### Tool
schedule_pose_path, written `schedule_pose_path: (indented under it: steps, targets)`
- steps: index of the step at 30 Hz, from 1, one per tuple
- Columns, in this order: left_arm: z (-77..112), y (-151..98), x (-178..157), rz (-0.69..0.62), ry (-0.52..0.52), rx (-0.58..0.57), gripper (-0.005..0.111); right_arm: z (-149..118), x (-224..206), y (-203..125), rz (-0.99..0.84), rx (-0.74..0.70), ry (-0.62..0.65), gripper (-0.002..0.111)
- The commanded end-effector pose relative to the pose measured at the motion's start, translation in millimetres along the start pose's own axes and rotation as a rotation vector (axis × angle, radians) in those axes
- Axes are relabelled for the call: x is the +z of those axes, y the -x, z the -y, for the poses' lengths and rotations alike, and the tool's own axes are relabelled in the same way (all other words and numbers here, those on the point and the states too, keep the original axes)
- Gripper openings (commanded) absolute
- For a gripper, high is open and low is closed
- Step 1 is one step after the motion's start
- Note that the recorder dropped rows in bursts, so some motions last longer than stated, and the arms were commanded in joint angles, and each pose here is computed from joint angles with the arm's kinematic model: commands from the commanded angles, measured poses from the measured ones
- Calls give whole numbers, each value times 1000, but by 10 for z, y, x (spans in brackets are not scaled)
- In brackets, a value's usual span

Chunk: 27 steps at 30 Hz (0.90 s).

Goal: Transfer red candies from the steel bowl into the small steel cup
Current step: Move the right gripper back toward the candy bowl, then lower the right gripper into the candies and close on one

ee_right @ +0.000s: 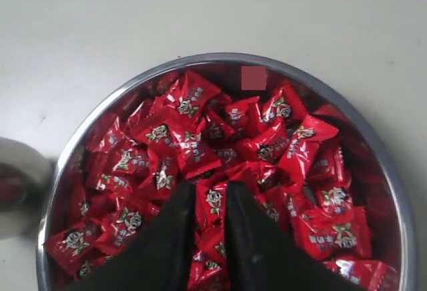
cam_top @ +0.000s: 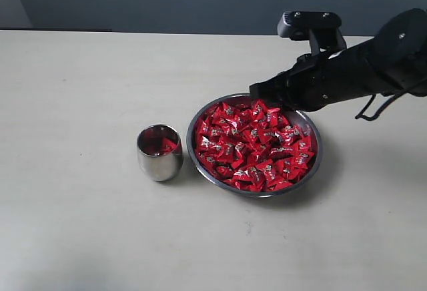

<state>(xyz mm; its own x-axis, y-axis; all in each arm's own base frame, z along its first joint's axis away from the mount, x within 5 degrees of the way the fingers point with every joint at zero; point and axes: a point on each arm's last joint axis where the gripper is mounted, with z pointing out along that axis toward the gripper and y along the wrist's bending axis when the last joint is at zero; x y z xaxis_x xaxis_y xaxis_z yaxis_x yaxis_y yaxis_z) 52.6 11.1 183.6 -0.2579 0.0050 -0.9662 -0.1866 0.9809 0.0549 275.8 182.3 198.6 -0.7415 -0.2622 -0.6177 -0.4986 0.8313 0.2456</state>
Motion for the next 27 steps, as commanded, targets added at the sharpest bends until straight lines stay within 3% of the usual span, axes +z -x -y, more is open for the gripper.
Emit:
schedule_pose_path:
  steps: [1,11,18,23,27]
  targets:
    - [3,-6,1,8,-5,2,0,18,130,69,-49,-42,14,17]
    - [3,-6,1,8,-5,2,0,74,433,98,-177,-120,10,17]
    - [3,-6,1,8,-5,2,0,133,505,208,-345,-132,-75,17]
    - [3,-6,1,8,-5,2,0,25,526,295,-402,-236,-126,17]
    - [3,-6,1,8,-5,2,0,-129,587,283,-454,-289,-124,30]
